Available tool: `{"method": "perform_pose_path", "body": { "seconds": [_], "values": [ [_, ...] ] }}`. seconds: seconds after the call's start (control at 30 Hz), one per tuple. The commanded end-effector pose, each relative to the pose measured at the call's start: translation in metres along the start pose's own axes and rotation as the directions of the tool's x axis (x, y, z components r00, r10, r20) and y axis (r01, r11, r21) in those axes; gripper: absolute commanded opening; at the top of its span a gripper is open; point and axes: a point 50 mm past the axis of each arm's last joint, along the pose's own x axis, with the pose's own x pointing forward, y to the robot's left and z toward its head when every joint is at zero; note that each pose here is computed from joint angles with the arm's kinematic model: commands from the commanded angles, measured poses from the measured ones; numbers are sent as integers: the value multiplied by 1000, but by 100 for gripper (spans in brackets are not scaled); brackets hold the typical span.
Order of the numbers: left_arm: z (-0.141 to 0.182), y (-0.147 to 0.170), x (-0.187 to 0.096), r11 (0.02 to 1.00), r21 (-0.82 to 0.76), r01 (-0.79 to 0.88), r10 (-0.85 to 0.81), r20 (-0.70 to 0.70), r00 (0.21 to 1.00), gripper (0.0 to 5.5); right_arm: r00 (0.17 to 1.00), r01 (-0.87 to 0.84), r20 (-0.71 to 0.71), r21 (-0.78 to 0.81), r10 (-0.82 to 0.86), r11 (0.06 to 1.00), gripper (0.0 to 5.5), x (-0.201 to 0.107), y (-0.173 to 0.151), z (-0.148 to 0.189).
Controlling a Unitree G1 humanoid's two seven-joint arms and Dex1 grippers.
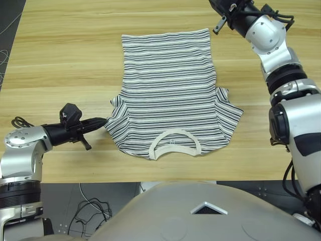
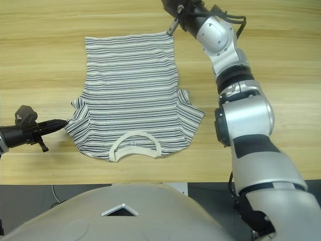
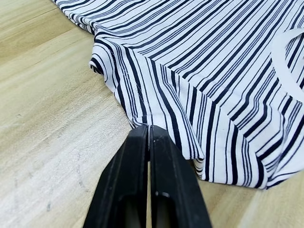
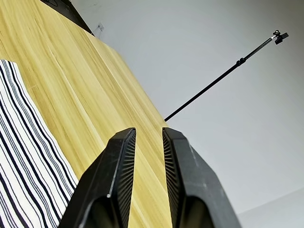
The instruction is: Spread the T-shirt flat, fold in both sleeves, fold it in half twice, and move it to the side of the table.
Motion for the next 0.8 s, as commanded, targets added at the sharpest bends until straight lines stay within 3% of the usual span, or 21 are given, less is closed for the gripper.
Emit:
{"method": "perform_pose_path", "body": {
  "seconds": [0.03, 0.43, 0.8],
  "values": [
    [14, 7, -10, 999, 29, -13, 12, 27, 1000, 10, 1000, 2, 0, -2, -2, 1000, 103, 1, -4, 2],
    [35, -1, -22, 996, 59, 65, -70, 83, 994, 10, 1000, -9, 2, 5, 9, 1000, 103, 3, 1, 3],
    [61, -30, 5, 977, 138, 161, -185, 186, 965, 10, 1000, 24, -8, 14, -24, 1000, 103, 2, -5, 1]
  ]
}}
